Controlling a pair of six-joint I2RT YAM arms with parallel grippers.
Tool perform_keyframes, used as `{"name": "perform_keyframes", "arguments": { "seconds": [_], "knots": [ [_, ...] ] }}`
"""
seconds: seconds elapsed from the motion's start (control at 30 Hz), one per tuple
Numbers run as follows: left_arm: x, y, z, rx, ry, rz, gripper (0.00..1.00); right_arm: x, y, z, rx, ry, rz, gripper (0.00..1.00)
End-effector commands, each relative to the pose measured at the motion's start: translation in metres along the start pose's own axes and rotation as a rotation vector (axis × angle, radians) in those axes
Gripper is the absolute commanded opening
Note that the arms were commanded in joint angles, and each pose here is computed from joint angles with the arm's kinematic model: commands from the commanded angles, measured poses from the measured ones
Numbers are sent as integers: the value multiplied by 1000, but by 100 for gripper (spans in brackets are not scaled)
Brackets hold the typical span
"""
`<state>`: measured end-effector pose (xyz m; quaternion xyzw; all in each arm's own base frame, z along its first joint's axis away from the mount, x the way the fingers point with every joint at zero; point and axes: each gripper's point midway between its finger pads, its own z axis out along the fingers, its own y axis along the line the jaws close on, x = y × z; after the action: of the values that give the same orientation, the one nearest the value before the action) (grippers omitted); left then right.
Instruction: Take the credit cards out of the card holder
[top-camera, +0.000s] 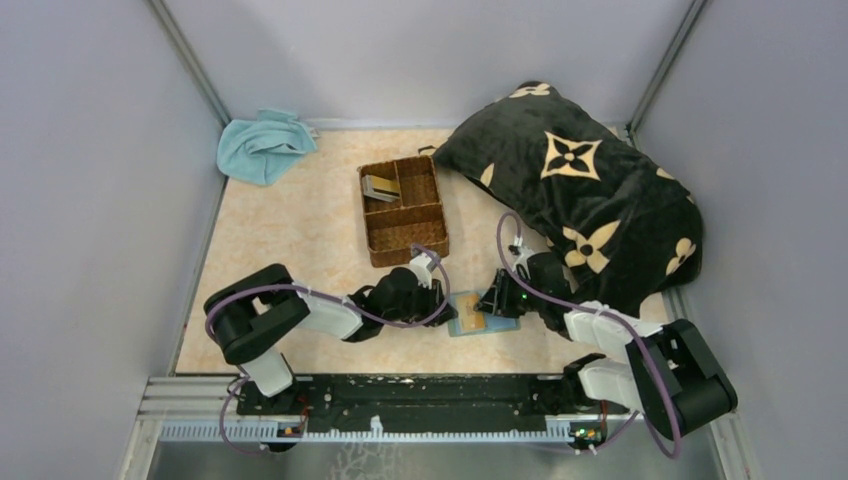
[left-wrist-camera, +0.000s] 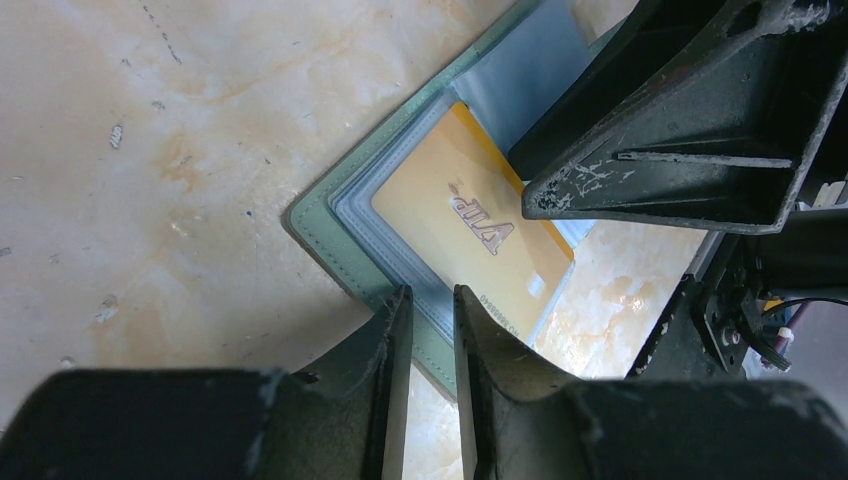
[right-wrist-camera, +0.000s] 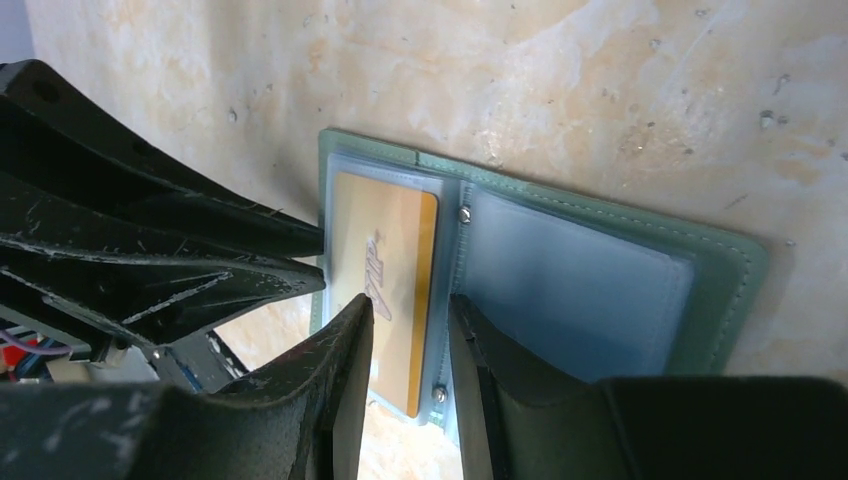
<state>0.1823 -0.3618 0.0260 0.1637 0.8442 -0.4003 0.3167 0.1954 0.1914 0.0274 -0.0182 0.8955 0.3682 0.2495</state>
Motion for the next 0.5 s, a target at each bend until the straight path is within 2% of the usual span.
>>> {"name": "perform_keyframes", "arguments": {
  "seconds": [0.0,0.2,0.47],
  "knots": [
    [37,26,-2,-89,125,5,28,-2,11,2,-71,-19,-7,34],
    [39,26,-1,-82,124,-8,28,-4,30,-1,-166,-16,11,34],
    [42,27,0,-78,128,-15,27,-7,40,-4,-211,-23,29,32]
  ]
}}
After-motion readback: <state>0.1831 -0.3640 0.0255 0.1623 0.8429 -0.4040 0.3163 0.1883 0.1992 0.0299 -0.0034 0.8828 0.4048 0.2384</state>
